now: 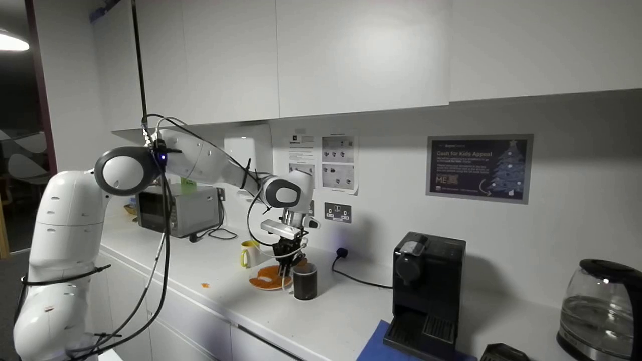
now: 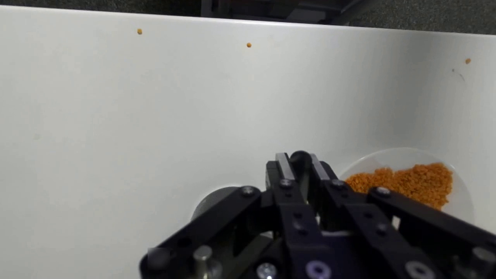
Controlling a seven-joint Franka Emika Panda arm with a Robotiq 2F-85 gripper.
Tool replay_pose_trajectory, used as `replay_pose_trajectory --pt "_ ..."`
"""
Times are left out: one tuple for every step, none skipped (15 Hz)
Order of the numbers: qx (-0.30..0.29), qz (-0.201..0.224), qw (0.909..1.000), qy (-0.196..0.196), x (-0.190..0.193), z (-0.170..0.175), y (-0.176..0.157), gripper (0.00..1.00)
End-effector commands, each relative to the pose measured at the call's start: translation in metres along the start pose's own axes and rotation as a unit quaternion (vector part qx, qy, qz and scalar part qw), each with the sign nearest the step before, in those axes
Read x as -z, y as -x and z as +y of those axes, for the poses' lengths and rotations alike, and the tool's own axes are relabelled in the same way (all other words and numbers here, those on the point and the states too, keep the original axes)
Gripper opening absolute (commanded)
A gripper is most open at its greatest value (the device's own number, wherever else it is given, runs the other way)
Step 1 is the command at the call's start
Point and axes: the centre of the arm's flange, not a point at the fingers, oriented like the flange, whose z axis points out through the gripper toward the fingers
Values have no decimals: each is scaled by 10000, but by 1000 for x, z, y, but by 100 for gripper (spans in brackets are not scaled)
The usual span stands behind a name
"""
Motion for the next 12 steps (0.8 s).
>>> replay_pose_trajectory --pt "220 249 9989 -320 12 14 2 3" --pt "261 291 9984 -402 13 16 3 3" --pt "310 335 9978 -481 13 18 4 3" --pt "334 361 9974 -535 13 19 4 3" --pt "362 396 9968 -596 13 22 5 3" --pt "388 436 9962 -649 14 24 7 3" --pt "405 474 9957 -690 14 27 8 3" --pt "423 508 9951 -741 14 28 10 3" --pt "443 540 9943 -806 14 31 11 3" --pt "452 562 9937 -860 14 33 13 3" --pt "471 592 9929 -916 14 34 15 3" --pt "493 626 9921 -973 15 35 17 3"
